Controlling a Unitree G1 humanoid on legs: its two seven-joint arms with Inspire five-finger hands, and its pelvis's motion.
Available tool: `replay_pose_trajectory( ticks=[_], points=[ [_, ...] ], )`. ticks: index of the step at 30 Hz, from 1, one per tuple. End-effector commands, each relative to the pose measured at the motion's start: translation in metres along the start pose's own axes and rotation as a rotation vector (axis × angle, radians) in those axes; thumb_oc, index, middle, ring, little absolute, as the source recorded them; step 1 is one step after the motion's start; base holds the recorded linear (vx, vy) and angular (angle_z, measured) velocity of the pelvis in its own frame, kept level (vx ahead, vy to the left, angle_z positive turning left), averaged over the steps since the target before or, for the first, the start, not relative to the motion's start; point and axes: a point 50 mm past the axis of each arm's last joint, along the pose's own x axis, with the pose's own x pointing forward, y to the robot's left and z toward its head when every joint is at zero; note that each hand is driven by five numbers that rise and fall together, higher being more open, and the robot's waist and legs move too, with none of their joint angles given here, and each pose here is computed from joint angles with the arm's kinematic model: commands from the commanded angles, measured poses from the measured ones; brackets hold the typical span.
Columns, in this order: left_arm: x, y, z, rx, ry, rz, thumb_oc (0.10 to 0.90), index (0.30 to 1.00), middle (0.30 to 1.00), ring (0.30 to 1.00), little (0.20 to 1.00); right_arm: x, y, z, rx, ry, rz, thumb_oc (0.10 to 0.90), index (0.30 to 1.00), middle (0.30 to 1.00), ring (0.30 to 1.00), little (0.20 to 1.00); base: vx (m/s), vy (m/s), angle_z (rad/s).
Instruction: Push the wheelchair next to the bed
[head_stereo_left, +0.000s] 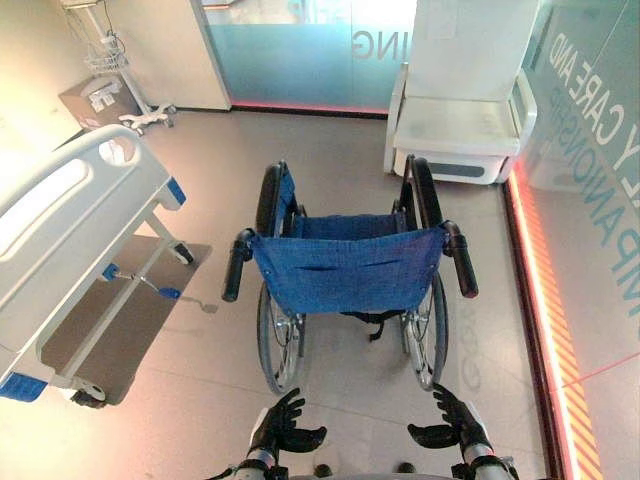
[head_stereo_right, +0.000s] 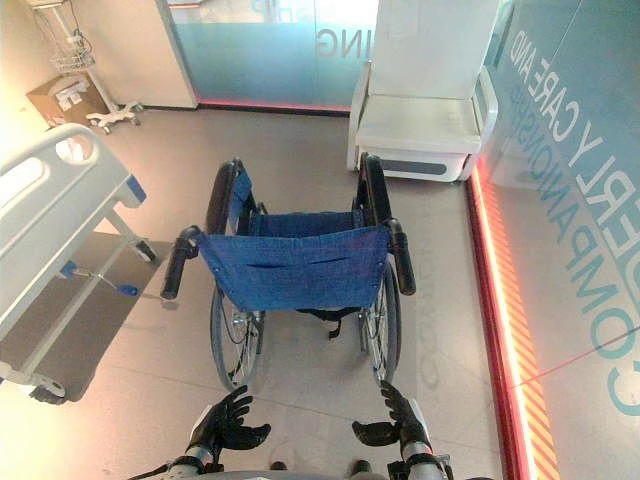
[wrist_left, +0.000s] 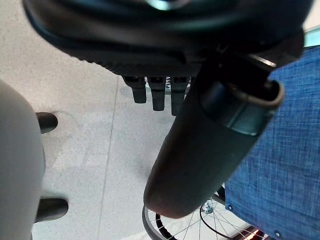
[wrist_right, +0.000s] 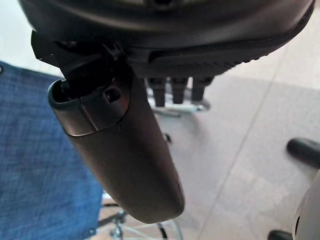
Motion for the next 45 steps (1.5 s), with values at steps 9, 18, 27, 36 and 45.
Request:
replay_pose_trajectory(
  ticks=[9, 18, 27, 36, 45],
  points=[
    [0.008, 0.001, 0.016, 0.030, -0.066, -0.010, 0.800, 0.900, 0.900, 0.900, 0.900, 0.010, 0.006, 0.018, 0.048, -0.057, -0.011, 0.800, 0.900, 0.900, 0.900, 0.900, 0.00, 0.000, 0.00],
    [0.009, 0.009, 0.031, -0.074, -0.159, 0.079, 0.800, 0.900, 0.900, 0.900, 0.900, 0.012, 0.002, 0.023, 0.208, -0.063, -0.045, 0.800, 0.900, 0.900, 0.900, 0.900, 0.00, 0.000, 0.00],
    [0.005, 0.038, 0.057, -0.277, -0.311, 0.260, 0.800, 0.900, 0.900, 0.900, 0.900, 0.016, -0.028, 0.053, 0.355, -0.209, -0.157, 0.800, 0.900, 0.900, 0.900, 0.900, 0.00, 0.000, 0.00],
    [-0.011, 0.101, 0.115, -0.431, -0.606, 0.589, 0.800, 0.900, 0.900, 0.900, 0.900, 0.011, -0.086, 0.120, 0.505, -0.520, -0.301, 0.800, 0.900, 0.900, 0.900, 0.900, 0.00, 0.000, 0.00],
    [-0.035, 0.130, 0.169, -0.462, -0.886, 0.763, 0.800, 0.900, 0.900, 0.900, 0.900, -0.010, -0.131, 0.175, 0.528, -0.785, -0.408, 0.800, 0.900, 0.900, 0.900, 0.900, 0.00, 0.000, 0.00]
  ],
)
